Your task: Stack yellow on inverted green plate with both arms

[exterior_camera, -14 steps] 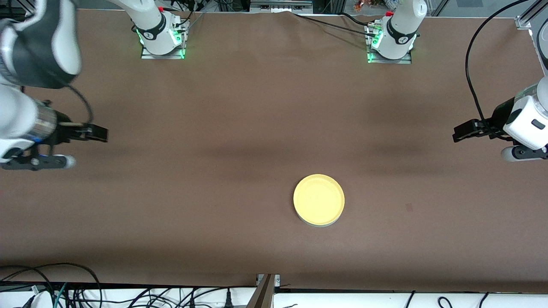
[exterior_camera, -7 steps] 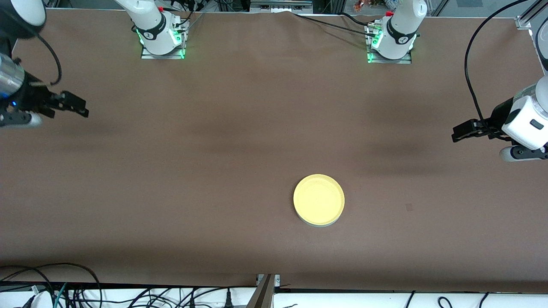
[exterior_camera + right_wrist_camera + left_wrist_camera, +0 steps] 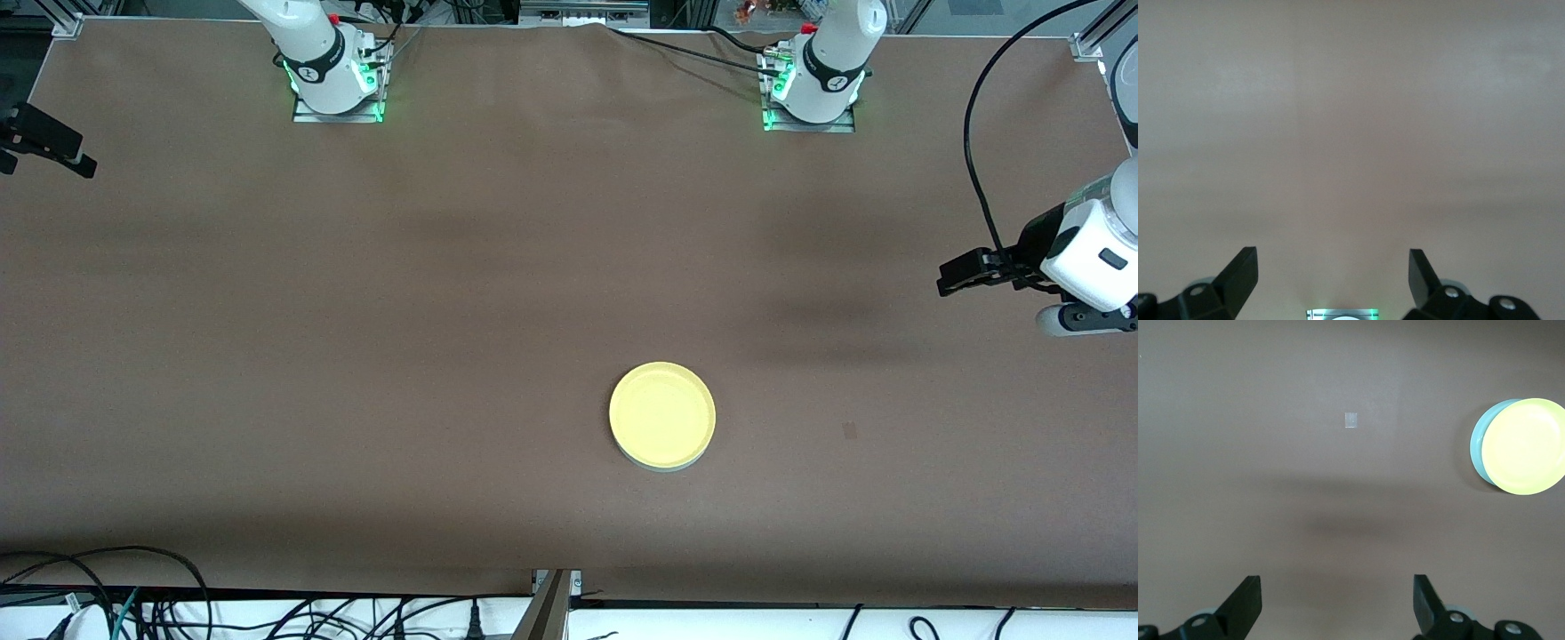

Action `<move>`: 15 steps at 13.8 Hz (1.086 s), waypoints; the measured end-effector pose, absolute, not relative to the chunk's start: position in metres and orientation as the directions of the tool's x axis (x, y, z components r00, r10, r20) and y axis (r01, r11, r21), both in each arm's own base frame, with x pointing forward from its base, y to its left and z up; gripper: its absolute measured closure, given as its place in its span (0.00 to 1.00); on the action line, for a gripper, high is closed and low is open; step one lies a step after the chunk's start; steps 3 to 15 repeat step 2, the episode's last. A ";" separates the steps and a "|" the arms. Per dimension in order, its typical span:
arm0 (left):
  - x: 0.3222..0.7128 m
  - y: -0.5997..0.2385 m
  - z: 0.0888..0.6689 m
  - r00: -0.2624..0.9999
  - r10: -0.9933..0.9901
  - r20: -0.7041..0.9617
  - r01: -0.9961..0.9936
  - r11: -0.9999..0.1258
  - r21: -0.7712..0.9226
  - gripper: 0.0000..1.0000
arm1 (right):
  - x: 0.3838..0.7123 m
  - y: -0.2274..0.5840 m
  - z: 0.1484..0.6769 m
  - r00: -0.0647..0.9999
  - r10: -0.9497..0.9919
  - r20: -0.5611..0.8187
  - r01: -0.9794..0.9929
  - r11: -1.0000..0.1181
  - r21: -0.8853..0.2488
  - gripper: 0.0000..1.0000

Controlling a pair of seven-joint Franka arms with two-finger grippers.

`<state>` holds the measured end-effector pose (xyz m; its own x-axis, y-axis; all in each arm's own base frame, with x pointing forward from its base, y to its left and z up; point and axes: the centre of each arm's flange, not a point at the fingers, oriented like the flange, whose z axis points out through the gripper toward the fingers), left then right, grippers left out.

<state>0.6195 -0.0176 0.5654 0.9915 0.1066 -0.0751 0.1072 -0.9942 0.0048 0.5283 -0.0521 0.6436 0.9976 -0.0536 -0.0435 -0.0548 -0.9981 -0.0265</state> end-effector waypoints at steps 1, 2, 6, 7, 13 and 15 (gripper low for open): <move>0.620 -0.018 0.565 0.991 0.107 -0.075 0.107 -0.994 0.005 0.00 | 0.532 -0.049 0.638 0.997 -0.048 -0.053 -0.049 -0.998 -0.026 0.00; 0.620 -0.017 0.565 0.991 0.107 -0.075 0.108 -0.994 0.005 0.00 | 0.536 -0.045 0.634 0.997 -0.041 -0.060 -0.043 -0.999 -0.025 0.00; 0.620 -0.017 0.565 0.991 0.107 -0.075 0.108 -0.994 0.005 0.00 | 0.536 -0.045 0.634 0.997 -0.041 -0.060 -0.043 -0.999 -0.025 0.00; 0.620 -0.017 0.565 0.991 0.107 -0.075 0.108 -0.994 0.005 0.00 | 0.536 -0.045 0.634 0.997 -0.041 -0.060 -0.043 -0.999 -0.025 0.00; 0.620 -0.017 0.565 0.991 0.107 -0.075 0.108 -0.994 0.005 0.00 | 0.536 -0.045 0.634 0.997 -0.041 -0.060 -0.043 -0.999 -0.025 0.00; 0.620 -0.017 0.565 0.991 0.107 -0.075 0.108 -0.994 0.005 0.00 | 0.536 -0.045 0.634 0.997 -0.041 -0.060 -0.043 -0.999 -0.025 0.00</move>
